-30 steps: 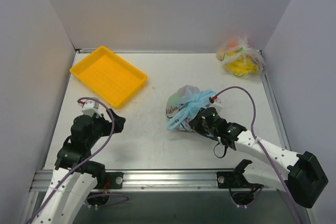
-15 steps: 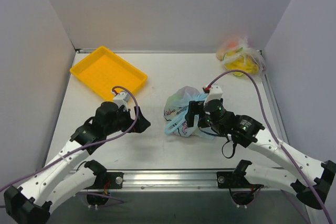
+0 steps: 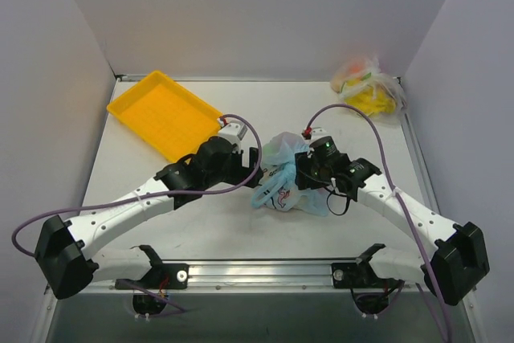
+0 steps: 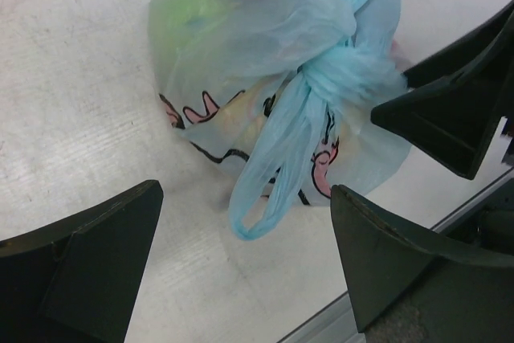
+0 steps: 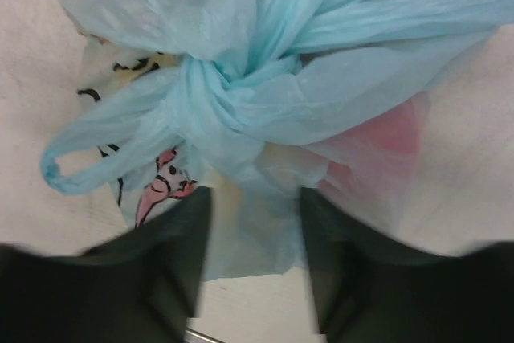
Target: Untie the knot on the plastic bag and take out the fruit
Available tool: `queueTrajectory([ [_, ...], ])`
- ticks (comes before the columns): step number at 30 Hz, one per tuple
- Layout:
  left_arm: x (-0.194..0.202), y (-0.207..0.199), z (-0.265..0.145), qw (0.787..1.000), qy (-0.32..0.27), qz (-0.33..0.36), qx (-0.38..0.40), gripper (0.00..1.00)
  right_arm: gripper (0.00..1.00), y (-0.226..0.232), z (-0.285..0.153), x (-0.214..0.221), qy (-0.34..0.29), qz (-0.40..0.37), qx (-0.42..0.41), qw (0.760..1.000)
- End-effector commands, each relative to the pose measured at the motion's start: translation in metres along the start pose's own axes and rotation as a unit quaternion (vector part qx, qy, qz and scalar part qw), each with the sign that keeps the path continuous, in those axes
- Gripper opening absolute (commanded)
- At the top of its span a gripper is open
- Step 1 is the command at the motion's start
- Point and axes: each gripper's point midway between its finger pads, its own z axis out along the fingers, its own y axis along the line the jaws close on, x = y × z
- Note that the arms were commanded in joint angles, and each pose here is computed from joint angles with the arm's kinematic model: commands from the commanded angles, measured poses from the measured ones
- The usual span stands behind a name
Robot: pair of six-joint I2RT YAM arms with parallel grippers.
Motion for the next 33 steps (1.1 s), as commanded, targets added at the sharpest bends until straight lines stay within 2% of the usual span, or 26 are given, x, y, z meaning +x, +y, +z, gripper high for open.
queueTrajectory([
  [1, -0.039, -0.017, 0.012, 0.998, -0.06, 0.009, 0.003, 0.97, 0.34, -0.003, 0.002, 0.004, -0.016, 0.01, -0.023, 1.0],
  [4, -0.048, -0.029, 0.028, 0.998, -0.068, 0.008, 0.005, 0.98, 0.0, -0.009, 0.002, 0.013, -0.026, 0.015, -0.032, 0.999],
  [9, -0.054, -0.056, 0.053, 0.997, -0.071, 0.017, 0.007, 0.97, 0.0, 0.006, -0.008, 0.016, -0.068, 0.009, -0.09, 0.994],
  [15, -0.054, -0.077, 0.083, 0.997, -0.07, 0.018, -0.009, 0.97, 0.0, 0.009, -0.012, 0.017, -0.087, 0.006, -0.107, 0.99],
  [19, -0.043, -0.072, 0.101, 0.997, -0.063, 0.004, -0.049, 0.96, 0.0, 0.01, -0.01, 0.02, -0.092, 0.009, -0.112, 0.989],
  [20, -0.042, -0.069, 0.103, 0.996, -0.064, -0.003, -0.06, 0.94, 0.0, 0.01, -0.009, 0.021, -0.093, 0.009, -0.112, 0.989],
  [24, -0.034, -0.062, 0.114, 0.995, -0.06, -0.016, -0.082, 0.76, 0.0, 0.013, -0.008, 0.023, -0.092, 0.01, -0.119, 0.989],
  [25, -0.032, -0.061, 0.117, 0.995, -0.058, -0.018, -0.084, 0.64, 0.0, 0.013, -0.007, 0.024, -0.089, 0.008, -0.119, 0.989],
  [27, -0.03, -0.06, 0.119, 0.994, -0.056, -0.022, -0.088, 0.49, 0.0, 0.012, -0.008, 0.026, -0.088, 0.007, -0.118, 0.989],
  [28, -0.03, -0.058, 0.119, 0.994, -0.057, -0.021, -0.092, 0.28, 0.0, 0.012, -0.009, 0.026, -0.089, 0.006, -0.119, 0.989],
  [30, -0.033, -0.051, 0.117, 0.992, -0.066, -0.021, -0.107, 0.04, 0.0, 0.01, -0.011, 0.027, -0.092, 0.006, -0.115, 0.989],
  [31, -0.034, -0.046, 0.113, 0.991, -0.069, -0.022, -0.112, 0.0, 0.0, 0.008, -0.012, 0.028, -0.094, 0.007, -0.112, 0.989],
  [33, -0.039, -0.033, 0.109, 0.989, -0.075, -0.027, -0.124, 0.0, 0.0, 0.001, -0.013, 0.029, -0.097, 0.012, -0.092, 0.991],
])
